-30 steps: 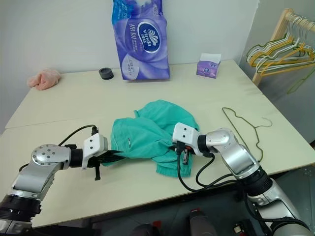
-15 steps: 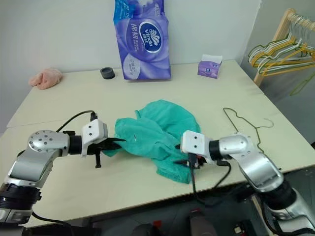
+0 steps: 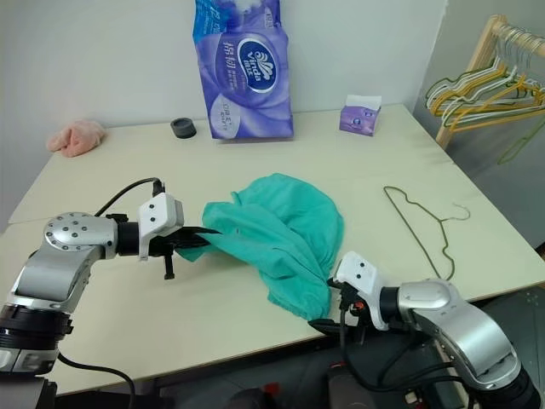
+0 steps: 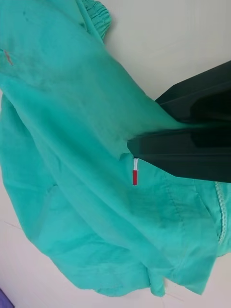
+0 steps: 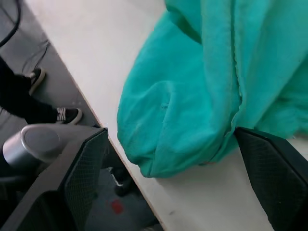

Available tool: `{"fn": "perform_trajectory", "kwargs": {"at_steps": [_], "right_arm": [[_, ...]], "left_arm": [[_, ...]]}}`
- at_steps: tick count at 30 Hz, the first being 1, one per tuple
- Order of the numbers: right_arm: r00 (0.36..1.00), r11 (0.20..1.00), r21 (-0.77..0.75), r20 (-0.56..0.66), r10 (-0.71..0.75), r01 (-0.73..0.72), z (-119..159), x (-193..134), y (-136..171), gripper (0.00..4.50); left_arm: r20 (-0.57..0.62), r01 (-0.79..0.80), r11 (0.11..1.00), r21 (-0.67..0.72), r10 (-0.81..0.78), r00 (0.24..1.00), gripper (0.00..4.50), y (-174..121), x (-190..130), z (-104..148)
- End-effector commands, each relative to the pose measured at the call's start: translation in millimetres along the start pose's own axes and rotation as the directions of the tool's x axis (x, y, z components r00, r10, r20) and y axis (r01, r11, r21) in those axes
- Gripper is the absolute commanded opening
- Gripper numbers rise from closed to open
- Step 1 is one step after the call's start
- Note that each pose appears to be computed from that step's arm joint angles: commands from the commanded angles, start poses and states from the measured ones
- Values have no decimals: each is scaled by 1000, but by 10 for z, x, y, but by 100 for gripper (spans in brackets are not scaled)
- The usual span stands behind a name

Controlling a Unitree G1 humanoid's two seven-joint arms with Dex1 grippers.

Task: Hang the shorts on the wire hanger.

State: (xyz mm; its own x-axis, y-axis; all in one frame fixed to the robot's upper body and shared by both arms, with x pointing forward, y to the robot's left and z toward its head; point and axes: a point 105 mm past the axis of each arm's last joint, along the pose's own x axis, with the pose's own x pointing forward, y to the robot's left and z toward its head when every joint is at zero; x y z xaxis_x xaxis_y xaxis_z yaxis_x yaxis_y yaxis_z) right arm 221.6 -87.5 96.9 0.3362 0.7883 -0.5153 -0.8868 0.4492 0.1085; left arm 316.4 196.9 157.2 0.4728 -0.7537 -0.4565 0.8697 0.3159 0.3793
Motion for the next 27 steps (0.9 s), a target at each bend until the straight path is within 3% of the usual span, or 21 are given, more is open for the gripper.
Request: {"fn": "perform_trajectory", "kwargs": {"at_steps": [1,13,14,17,27], "right_arm": [[998,998,44,55,39,-42,97,-12,157,448],[999,995,97,54,-10,5,99,315,55,448],[998,996,93,53,-13,8,101,332,49,431],[998,996,79,57,-32,27,107,361,20,352],[995,978,-191,76,-70,83,303,186,-259,1]], "left_arm": [[8,-25,998,51,25,1000,0,77,-87,85],[-3,-29,998,64,29,1000,0,79,-99,48],[-4,-30,997,64,30,1000,0,80,-102,47],[-6,-33,997,66,33,999,0,82,-109,42],[-63,49,999,-2,-49,997,0,-75,-196,-105]]}}
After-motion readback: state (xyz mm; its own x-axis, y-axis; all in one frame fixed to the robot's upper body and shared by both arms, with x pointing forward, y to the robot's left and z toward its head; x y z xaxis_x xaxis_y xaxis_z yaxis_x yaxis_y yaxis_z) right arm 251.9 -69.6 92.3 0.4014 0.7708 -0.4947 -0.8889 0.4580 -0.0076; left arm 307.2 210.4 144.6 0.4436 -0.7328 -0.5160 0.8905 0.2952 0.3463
